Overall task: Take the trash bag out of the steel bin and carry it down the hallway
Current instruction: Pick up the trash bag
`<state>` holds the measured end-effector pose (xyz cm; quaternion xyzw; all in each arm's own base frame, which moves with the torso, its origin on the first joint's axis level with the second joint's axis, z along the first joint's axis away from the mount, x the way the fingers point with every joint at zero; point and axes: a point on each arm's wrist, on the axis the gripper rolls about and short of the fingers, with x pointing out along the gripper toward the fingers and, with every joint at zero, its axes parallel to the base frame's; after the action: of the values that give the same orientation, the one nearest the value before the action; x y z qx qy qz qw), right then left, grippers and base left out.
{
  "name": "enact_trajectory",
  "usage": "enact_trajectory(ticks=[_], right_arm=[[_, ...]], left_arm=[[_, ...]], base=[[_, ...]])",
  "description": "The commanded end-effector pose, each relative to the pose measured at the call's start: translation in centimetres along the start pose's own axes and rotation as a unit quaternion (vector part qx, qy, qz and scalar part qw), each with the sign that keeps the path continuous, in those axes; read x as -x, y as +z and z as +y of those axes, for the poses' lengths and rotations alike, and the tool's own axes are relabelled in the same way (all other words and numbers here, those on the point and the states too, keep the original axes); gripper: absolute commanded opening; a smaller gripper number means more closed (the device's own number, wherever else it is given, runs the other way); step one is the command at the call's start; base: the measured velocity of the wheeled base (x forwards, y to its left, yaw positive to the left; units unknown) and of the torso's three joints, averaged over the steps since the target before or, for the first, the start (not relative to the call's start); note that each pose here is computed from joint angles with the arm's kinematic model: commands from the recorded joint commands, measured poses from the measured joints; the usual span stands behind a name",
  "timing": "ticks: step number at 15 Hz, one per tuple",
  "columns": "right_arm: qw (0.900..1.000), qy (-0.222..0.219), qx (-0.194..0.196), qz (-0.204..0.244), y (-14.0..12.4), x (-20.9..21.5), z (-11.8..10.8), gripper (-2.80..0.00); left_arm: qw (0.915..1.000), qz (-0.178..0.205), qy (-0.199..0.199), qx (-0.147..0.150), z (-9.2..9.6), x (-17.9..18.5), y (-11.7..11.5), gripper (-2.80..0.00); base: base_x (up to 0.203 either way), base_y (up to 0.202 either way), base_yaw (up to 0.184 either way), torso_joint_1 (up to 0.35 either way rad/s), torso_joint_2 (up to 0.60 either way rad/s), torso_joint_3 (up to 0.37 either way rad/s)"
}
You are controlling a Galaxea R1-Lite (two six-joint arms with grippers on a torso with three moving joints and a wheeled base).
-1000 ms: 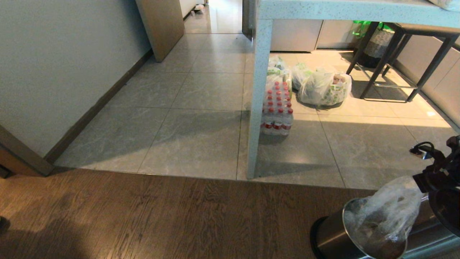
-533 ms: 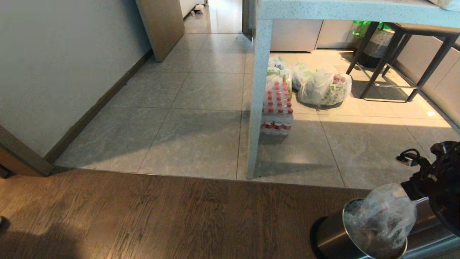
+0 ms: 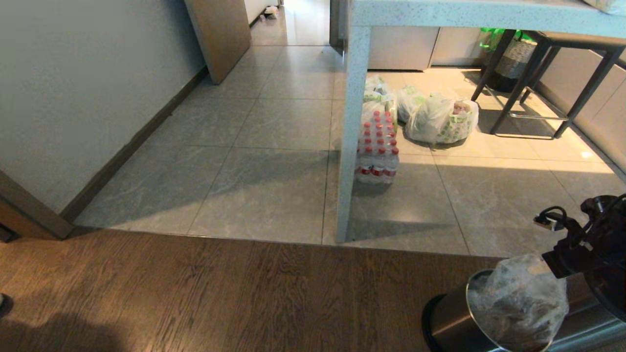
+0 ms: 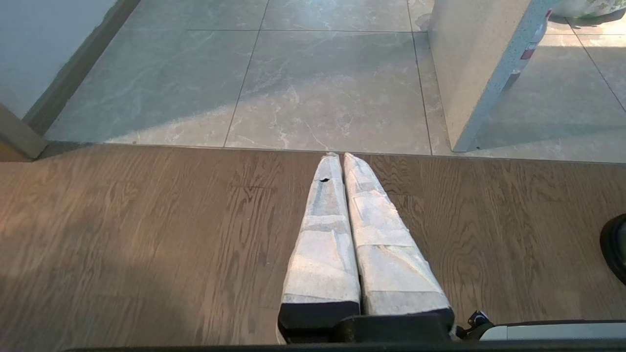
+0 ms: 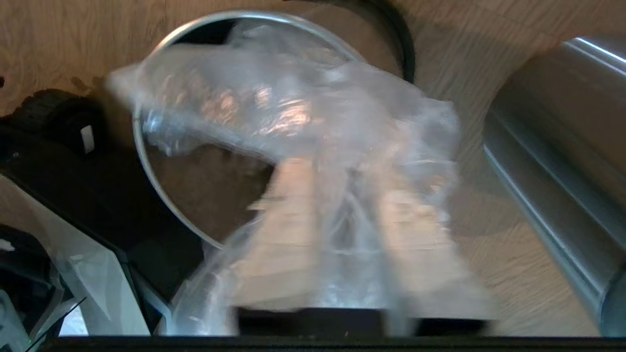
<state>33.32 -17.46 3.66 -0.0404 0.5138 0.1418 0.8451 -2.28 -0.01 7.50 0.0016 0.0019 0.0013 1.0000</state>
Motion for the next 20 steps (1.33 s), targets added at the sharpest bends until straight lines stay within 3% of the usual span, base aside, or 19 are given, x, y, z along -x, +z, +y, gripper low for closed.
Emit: enact_trajectory(ticks=[1,14,20], right_arm=[[1.000,0.002,0.006,-0.003,0.1,0.0,0.3,0.00],[1.000,0.013,0.004,0.009,-1.4,2.2,2.7,0.00],[0.999,0.021,0.024,0.017,-2.0,2.1,3.2,0.00]], left_arm=[[1.0000,0.001,0.000,0.000,0.0,0.0,0.0,-2.80],[1.0000,0.001,0.000,0.000,0.0,0.0,0.0,-2.80],[1.0000,0.001,0.000,0.000,0.0,0.0,0.0,-2.80]], base=[[0.000,0.000,0.000,0.000,0.00,0.000],[0.000,0.000,0.000,0.000,0.00,0.000],[0.000,0.000,0.000,0.000,0.00,0.000]])
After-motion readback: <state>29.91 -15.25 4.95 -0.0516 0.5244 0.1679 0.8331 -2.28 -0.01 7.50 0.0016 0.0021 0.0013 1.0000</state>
